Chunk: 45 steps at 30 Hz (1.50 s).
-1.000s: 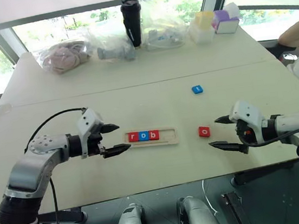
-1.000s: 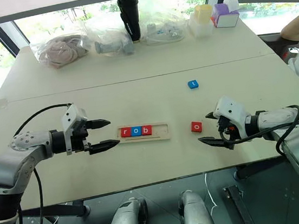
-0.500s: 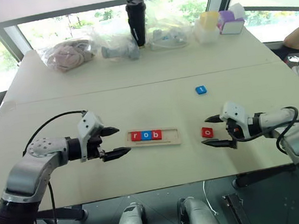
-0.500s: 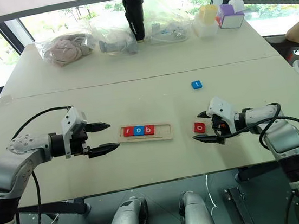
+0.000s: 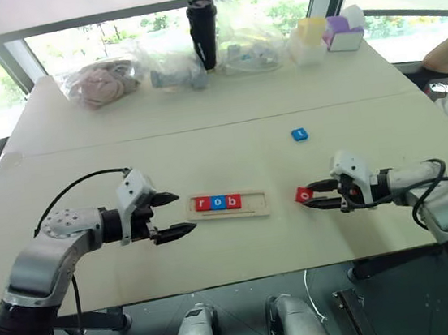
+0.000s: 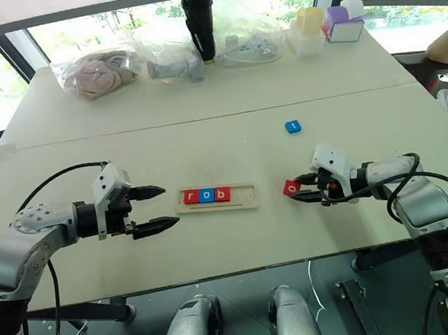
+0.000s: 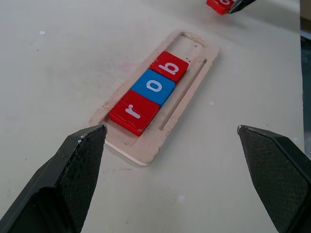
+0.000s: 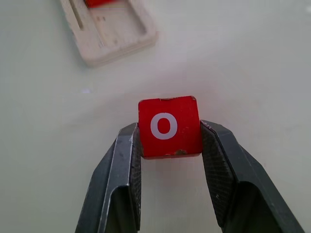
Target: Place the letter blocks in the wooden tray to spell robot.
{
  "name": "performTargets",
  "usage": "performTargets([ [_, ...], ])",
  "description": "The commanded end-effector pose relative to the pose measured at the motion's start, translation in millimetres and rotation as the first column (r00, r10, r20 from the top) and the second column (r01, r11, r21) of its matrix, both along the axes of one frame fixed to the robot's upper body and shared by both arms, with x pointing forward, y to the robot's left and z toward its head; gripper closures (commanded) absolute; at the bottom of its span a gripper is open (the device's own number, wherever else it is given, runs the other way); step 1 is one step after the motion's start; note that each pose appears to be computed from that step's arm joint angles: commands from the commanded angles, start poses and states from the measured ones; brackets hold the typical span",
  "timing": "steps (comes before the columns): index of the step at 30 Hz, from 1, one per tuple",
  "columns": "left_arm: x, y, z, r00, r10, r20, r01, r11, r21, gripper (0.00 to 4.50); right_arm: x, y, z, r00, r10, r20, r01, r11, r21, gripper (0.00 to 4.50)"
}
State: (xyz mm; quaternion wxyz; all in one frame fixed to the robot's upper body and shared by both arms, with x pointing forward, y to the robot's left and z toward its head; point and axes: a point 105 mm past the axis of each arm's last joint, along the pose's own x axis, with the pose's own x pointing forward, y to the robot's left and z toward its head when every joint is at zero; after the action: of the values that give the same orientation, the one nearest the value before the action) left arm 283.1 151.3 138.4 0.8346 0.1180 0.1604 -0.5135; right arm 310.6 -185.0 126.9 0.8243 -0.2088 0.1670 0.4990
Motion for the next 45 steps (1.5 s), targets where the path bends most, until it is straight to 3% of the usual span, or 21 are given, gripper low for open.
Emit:
performTargets([
  [1, 1, 1, 10, 0.999, -0.008, 0.044, 0.008, 1.000, 0.001, 0.00, -4, 28, 24, 0.992, 0.101, 0.070, -0.103, 0.994, 0.022, 3.34],
  [11, 0, -2, 8, 0.999, -0.006, 0.044, 0.006, 1.000, -0.003, 0.00, 7, 80, 12, 0.970, 0.238, 0.048, -0.238, 0.971, 0.011, 3.34],
  [18, -5, -2, 5, 0.999, 0.008, 0.036, -0.008, 1.000, -0.010, 0.00, 16, 89, -1, 0.961, 0.275, 0.015, -0.275, 0.961, -0.015, 3.34],
  [42, -5, -6, 4, 0.999, 0.021, 0.038, -0.020, 1.000, -0.024, 0.00, 34, 92, -7, 0.962, 0.272, 0.036, -0.270, 0.961, -0.051, 3.34],
  [45, -5, -6, 4, 0.999, 0.022, 0.039, -0.021, 0.999, -0.024, 0.00, 32, 93, -7, 0.957, 0.287, 0.033, -0.286, 0.957, -0.049, 1.91],
])
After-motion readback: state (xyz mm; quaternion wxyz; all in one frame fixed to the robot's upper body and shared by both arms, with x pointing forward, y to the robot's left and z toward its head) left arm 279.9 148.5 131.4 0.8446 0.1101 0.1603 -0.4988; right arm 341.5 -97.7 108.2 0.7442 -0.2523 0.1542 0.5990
